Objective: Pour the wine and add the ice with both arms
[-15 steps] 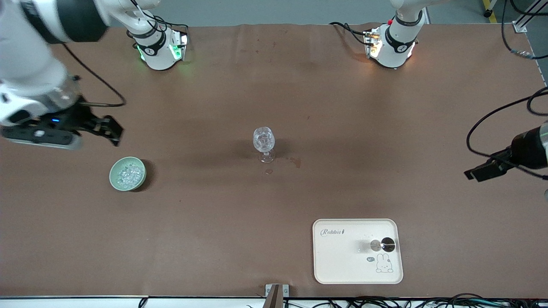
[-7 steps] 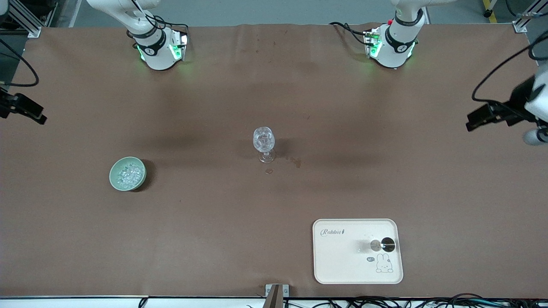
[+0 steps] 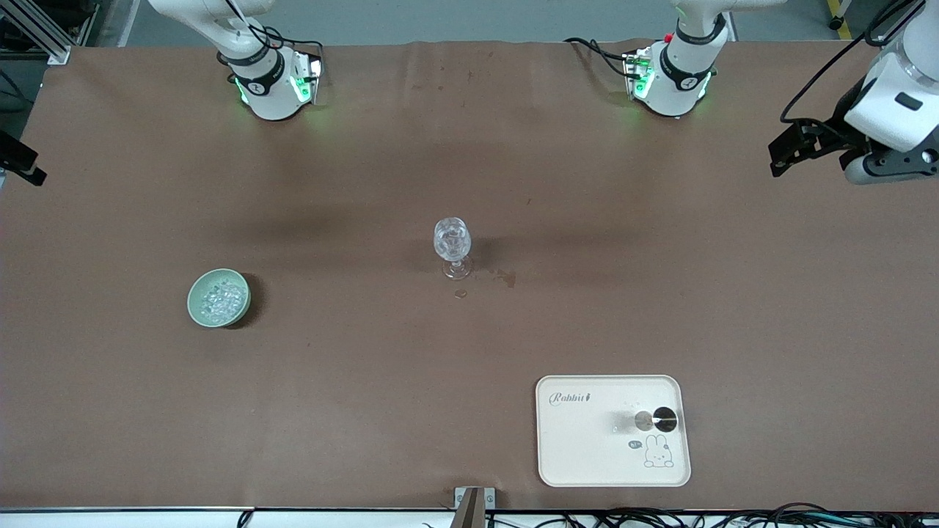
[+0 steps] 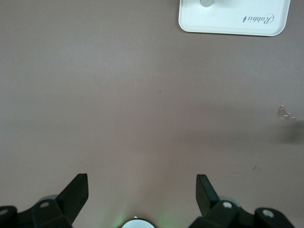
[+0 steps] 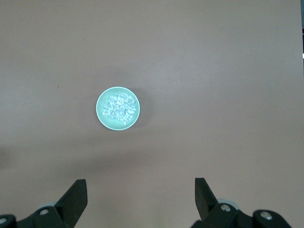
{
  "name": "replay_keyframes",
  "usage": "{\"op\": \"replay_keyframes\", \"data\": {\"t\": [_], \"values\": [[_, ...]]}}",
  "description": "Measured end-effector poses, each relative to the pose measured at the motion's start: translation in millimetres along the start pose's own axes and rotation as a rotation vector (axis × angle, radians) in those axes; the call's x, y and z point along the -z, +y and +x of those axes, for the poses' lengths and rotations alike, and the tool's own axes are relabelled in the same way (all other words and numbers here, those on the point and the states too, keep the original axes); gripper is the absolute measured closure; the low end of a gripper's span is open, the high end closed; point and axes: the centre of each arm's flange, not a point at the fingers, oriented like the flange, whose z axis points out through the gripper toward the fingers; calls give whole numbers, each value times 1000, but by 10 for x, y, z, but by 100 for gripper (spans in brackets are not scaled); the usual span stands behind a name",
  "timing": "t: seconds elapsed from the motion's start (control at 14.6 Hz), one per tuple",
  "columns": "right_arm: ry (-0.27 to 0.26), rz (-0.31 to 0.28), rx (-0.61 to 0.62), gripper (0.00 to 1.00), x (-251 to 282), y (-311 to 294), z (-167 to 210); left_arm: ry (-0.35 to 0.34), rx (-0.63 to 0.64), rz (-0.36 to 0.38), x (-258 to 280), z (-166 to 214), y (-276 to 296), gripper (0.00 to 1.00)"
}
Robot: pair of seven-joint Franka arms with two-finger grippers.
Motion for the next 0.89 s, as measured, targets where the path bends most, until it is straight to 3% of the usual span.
{"op": "replay_keyframes", "data": {"t": [0.27,0.89], "values": [[-30,-10,24,0,-70,-133,164,5,14,-31,52,-161,-59,0],[-19,28,66,0,-224,-392,290,29,5,-36,147,-172,-91,0]]}}
